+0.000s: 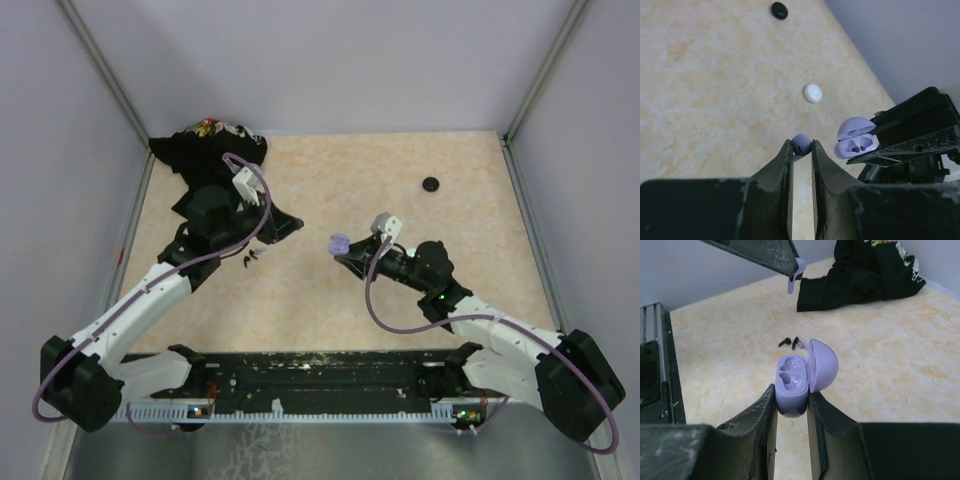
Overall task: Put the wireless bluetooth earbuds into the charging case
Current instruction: Pick up the earbud from the center of the board, then place the earbud in the charging case.
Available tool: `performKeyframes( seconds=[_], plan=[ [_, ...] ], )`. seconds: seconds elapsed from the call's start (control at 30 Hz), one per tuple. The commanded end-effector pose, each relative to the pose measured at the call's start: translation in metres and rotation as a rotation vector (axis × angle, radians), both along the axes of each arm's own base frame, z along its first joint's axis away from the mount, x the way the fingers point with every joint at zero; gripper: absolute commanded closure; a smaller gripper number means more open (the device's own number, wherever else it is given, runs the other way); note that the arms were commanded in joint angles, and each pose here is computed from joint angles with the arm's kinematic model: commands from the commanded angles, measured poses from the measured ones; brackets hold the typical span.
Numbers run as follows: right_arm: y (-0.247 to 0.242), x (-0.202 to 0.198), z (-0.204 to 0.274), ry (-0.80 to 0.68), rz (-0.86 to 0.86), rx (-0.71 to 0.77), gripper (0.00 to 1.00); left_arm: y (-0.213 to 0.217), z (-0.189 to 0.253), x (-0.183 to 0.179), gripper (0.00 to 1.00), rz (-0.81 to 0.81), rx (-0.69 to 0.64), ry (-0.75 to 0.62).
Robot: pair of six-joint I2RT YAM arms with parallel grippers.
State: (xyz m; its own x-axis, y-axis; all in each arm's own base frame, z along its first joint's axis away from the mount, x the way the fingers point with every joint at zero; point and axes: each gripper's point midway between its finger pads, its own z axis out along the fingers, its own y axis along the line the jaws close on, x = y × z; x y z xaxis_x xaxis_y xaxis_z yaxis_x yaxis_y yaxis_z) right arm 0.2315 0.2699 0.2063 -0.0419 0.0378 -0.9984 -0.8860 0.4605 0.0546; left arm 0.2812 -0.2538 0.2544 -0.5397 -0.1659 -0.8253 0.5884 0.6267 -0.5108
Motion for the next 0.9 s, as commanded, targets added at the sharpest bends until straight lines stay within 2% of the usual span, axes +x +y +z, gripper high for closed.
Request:
performKeyframes(
  seconds=[0.0, 0.3, 0.87],
  plan=[
    [-0.003, 0.007, 0.062, -0.129, -0.042, 0.149, 1.00, -0.017, 0.038, -0.016, 0.83, -0.119, -0.154, -0.072],
    [-0.003, 0.008, 0.074, -0.161, -0.089, 0.224, 1.00, -0.031, 0.059, -0.042, 0.83, -0.258, -0.294, -0.073],
    [0.022, -0.011, 0.076, -0.211, 0.012, 0.213, 1.00, -0.050, 0.080, -0.092, 0.83, -0.530, -0.311, -0.278]
  ],
)
